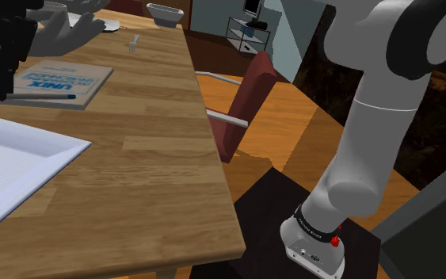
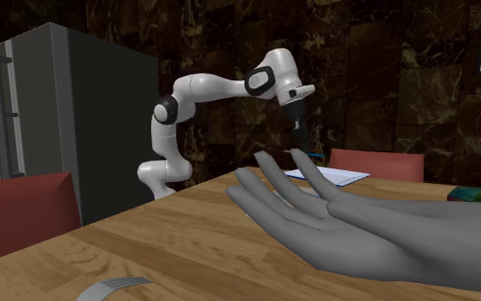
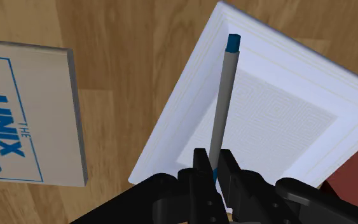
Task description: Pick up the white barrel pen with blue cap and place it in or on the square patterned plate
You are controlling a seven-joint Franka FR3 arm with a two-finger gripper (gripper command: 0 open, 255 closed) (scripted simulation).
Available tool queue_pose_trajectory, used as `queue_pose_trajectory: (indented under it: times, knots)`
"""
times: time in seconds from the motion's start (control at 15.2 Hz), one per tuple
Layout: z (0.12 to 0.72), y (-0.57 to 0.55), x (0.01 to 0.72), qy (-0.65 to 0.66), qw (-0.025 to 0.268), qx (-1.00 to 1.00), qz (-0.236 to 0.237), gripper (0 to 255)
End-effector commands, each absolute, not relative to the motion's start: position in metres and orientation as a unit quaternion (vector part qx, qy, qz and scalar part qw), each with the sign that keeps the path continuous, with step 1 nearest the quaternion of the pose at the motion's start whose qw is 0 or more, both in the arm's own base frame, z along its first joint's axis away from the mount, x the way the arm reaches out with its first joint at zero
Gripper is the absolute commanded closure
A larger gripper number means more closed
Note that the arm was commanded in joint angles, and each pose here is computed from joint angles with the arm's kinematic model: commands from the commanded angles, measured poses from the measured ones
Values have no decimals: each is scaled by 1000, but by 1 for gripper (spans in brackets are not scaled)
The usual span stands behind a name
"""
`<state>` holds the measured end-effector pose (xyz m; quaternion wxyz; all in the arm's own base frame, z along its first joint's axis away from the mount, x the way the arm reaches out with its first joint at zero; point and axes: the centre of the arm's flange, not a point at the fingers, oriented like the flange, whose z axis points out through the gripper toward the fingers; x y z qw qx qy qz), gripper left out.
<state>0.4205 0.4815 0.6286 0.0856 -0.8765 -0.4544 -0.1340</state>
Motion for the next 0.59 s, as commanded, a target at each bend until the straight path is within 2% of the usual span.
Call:
queue_pose_trajectory:
  times: [0.0,0.33,0.53]
  knots:
    - [628,509,416,-453,85,-877,-135,255]
    - [631,572,403,-453,85,-877,-135,255]
    - [615,572,403,-453,85,-877,-135,255]
